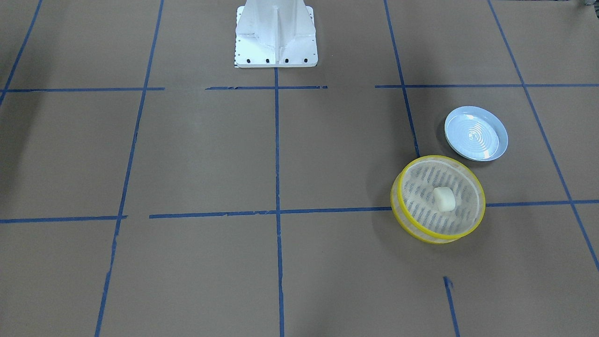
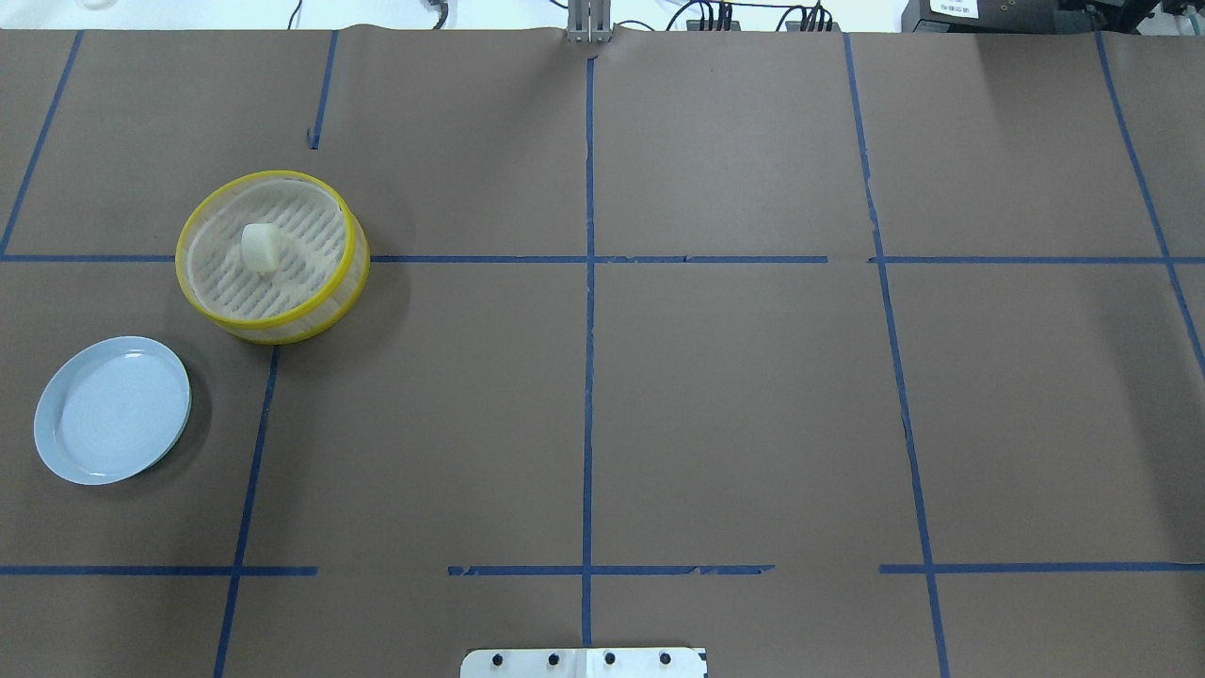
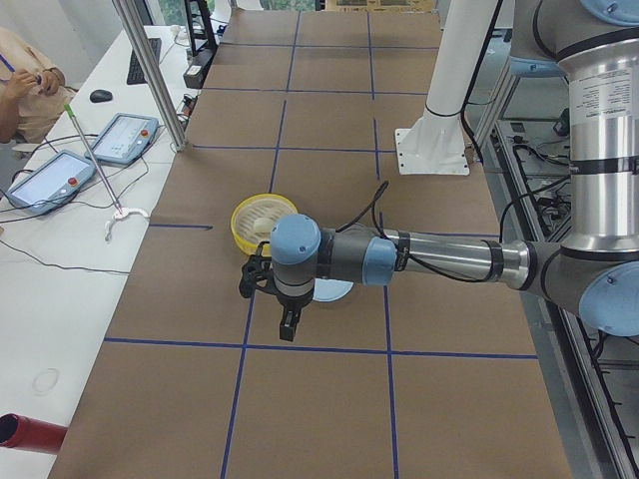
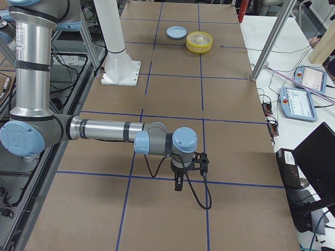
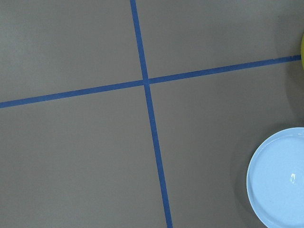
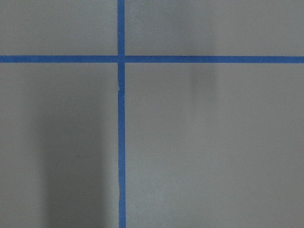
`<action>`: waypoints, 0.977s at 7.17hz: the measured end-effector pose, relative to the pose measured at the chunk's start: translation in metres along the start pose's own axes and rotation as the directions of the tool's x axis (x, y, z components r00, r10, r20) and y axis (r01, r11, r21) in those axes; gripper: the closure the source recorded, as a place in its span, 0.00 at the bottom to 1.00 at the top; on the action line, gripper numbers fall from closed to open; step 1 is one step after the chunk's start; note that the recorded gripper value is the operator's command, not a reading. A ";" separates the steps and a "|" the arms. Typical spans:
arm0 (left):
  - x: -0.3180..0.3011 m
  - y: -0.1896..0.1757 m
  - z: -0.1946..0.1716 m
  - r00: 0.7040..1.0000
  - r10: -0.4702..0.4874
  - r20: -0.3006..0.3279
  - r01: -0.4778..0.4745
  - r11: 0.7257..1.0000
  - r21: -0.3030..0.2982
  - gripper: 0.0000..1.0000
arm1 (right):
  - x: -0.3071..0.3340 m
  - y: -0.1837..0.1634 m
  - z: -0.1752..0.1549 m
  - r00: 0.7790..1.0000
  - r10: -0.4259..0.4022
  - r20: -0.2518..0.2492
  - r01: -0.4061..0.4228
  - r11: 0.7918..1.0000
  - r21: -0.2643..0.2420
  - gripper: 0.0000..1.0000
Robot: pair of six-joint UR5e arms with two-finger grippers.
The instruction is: Place bun in steamer
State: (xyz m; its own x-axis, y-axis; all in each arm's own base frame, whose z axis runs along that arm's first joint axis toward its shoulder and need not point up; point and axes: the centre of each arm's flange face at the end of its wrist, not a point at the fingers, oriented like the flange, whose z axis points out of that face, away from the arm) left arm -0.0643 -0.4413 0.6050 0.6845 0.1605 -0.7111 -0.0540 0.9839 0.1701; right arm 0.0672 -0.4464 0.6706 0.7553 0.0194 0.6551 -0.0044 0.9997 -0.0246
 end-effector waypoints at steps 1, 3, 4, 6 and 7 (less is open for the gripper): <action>0.000 -0.002 0.001 1.000 -0.002 -0.001 0.002 1.000 -0.003 0.00 | 0.000 0.000 0.000 1.000 0.000 0.000 0.000 1.000 0.000 0.00; -0.002 -0.003 0.002 1.000 -0.002 0.002 0.002 1.000 -0.007 0.00 | 0.000 0.000 0.000 1.000 0.000 0.000 0.000 1.000 0.000 0.00; -0.002 -0.004 0.003 1.000 -0.001 0.004 0.001 1.000 -0.007 0.00 | 0.000 0.000 0.000 1.000 0.000 0.000 0.000 1.000 0.000 0.00; -0.002 -0.004 0.003 1.000 -0.001 0.004 0.001 1.000 -0.008 0.00 | 0.000 0.000 0.000 1.000 0.000 0.000 0.000 1.000 0.000 0.00; -0.002 -0.004 0.003 1.000 -0.001 0.004 0.001 1.000 -0.008 0.00 | 0.000 0.000 0.000 1.000 0.000 0.000 0.000 1.000 0.000 0.00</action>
